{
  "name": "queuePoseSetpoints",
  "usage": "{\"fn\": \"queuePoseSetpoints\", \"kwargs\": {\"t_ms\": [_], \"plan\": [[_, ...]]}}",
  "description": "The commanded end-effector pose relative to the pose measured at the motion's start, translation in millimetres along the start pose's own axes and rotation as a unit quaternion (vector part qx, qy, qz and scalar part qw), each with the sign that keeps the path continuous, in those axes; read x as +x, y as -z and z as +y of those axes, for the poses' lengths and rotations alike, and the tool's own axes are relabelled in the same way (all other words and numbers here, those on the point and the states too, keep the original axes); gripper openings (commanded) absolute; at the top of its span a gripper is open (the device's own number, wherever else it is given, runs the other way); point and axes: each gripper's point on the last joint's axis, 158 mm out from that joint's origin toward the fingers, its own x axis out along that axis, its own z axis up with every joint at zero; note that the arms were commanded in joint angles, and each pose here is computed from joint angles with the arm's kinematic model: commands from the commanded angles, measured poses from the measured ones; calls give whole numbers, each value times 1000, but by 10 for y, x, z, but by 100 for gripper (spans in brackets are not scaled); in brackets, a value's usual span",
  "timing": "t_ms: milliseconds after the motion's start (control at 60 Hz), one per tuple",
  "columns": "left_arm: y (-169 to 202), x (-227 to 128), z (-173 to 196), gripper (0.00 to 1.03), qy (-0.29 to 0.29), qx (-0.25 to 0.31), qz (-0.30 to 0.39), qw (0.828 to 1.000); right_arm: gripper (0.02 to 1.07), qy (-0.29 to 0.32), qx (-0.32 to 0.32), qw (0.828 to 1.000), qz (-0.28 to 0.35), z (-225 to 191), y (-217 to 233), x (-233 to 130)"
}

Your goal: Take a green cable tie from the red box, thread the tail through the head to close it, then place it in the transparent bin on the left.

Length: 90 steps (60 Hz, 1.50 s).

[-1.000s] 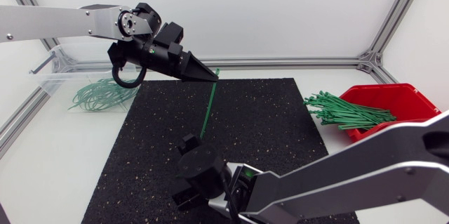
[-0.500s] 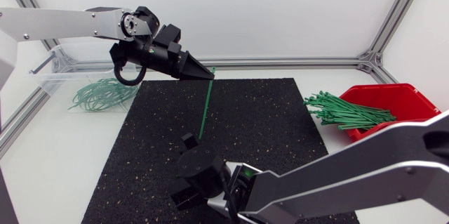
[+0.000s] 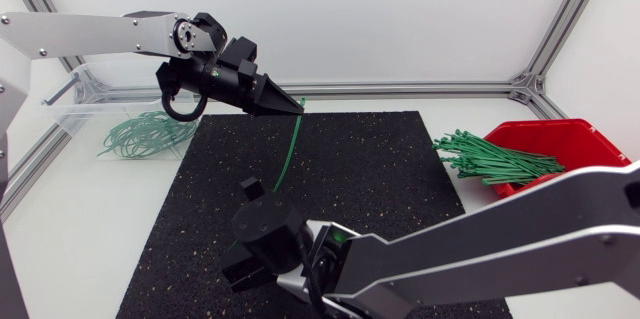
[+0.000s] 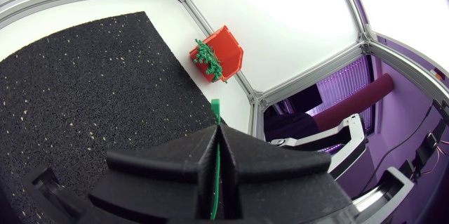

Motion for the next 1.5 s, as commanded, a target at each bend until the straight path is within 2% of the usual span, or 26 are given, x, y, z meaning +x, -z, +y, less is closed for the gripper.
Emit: {"fn": "queuePoseSetpoints", "kwargs": {"t_ms": [0, 217, 583, 1017, 1483], "plan": [[-59, -56, 4, 3, 8, 10, -8, 1000, 39, 6, 21, 1000, -3, -181, -37, -42], [-37, -76, -31, 3, 12, 12, -4, 1000, 39, -42, 56, 997, -13, -127, -81, -131], [-12, -68, -80, 3, 16, 14, 1, 1000, 37, -93, 59, 994, -28, 151, -275, -152], [15, -63, -56, 3, 17, 13, 4, 1000, 37, -113, 65, 990, -47, 351, -505, -226], [14, -59, -10, 3, 18, 9, 4, 1000, 39, -152, 71, 984, -53, 464, -537, -324]]}}
